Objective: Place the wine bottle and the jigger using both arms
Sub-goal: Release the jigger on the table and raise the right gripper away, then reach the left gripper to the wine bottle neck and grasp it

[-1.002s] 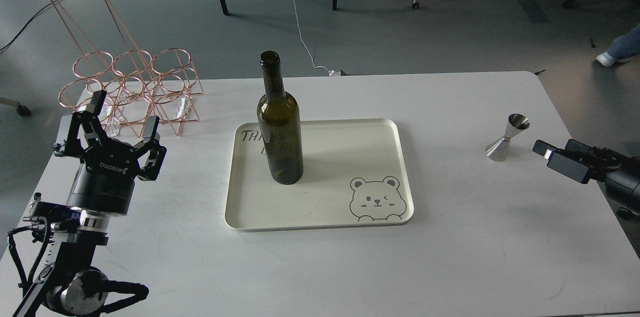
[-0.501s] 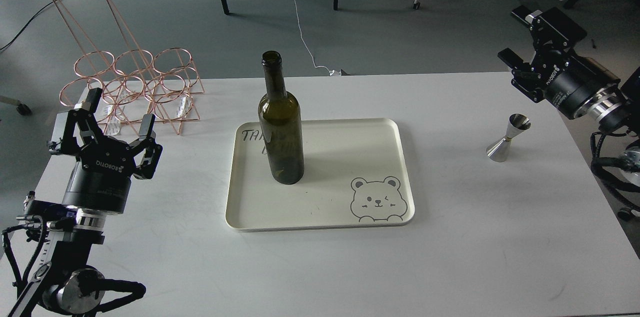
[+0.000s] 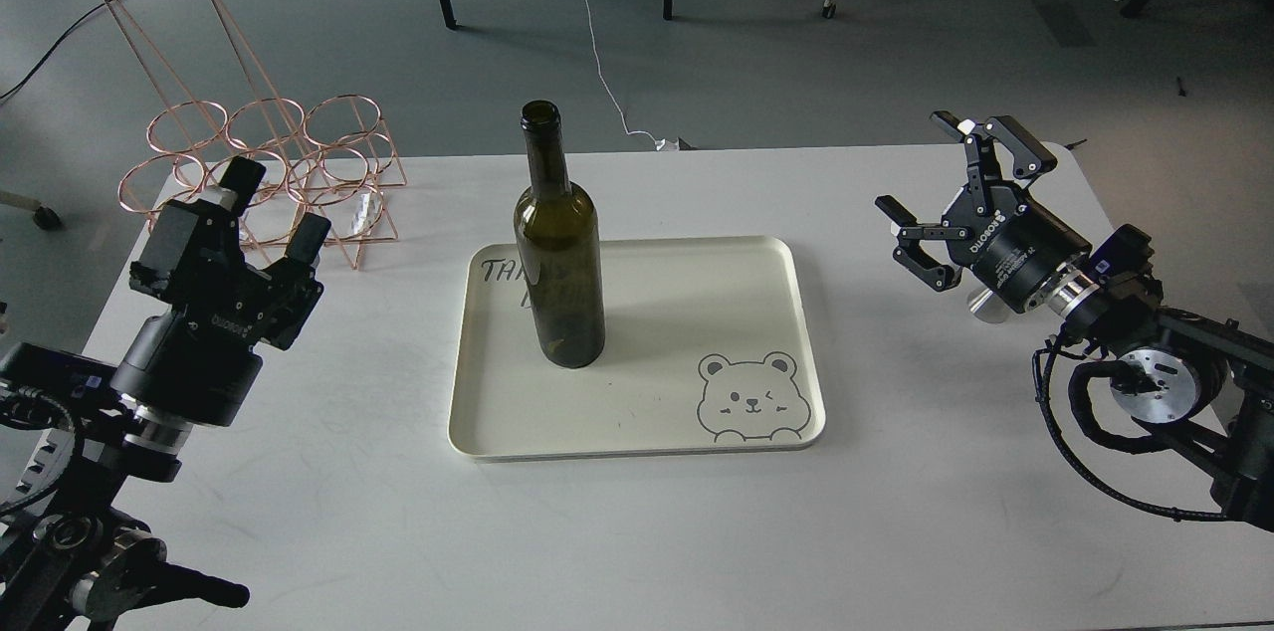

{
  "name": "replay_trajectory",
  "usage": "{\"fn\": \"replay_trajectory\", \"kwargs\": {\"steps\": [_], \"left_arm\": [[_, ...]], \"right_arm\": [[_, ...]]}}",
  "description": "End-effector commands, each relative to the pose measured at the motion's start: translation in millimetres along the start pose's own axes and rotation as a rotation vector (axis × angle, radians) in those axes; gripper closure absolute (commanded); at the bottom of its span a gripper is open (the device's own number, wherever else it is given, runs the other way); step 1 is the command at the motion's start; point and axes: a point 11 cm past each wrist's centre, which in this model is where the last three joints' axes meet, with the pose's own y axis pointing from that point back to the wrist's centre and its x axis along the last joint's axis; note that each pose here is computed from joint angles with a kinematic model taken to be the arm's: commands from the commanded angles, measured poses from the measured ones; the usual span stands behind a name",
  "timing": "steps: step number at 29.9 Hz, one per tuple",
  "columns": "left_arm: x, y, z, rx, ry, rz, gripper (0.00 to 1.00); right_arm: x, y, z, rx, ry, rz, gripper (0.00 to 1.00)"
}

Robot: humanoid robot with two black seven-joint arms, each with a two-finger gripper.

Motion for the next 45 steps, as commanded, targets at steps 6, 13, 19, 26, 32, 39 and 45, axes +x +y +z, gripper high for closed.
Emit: {"fn": "replay_trajectory", "kwargs": {"steps": [6, 13, 19, 26, 32, 39, 45], "left_arm": [[12, -38, 17, 0.076, -0.668, -0.338, 0.02], [11, -69, 27, 0.057, -0.989, -0.469, 0.02], [0, -85, 30, 0.021, -1.055, -0.521, 0.02], [-14, -106, 30, -0.022, -1.042, -0.546, 0.02], [-23, -121, 27, -0.052, -1.015, -0.520, 0.03], [-29, -130, 21, -0.061, -1.006, -0.523, 0.11], [-32, -146, 25, -0.080, -1.007, -0.518, 0.16]], "right_arm": [[2, 9, 16, -0.047, 0.025, 0.002, 0.02], [3, 13, 22, -0.059, 0.028, 0.005, 0.02], [5, 14, 22, -0.060, 0.034, 0.018, 0.02], [6, 15, 22, -0.061, 0.036, 0.021, 0.02], [6, 15, 23, -0.063, 0.041, 0.030, 0.02], [8, 18, 22, -0.064, 0.045, 0.037, 0.02], [8, 17, 22, -0.062, 0.043, 0.040, 0.02]]}}
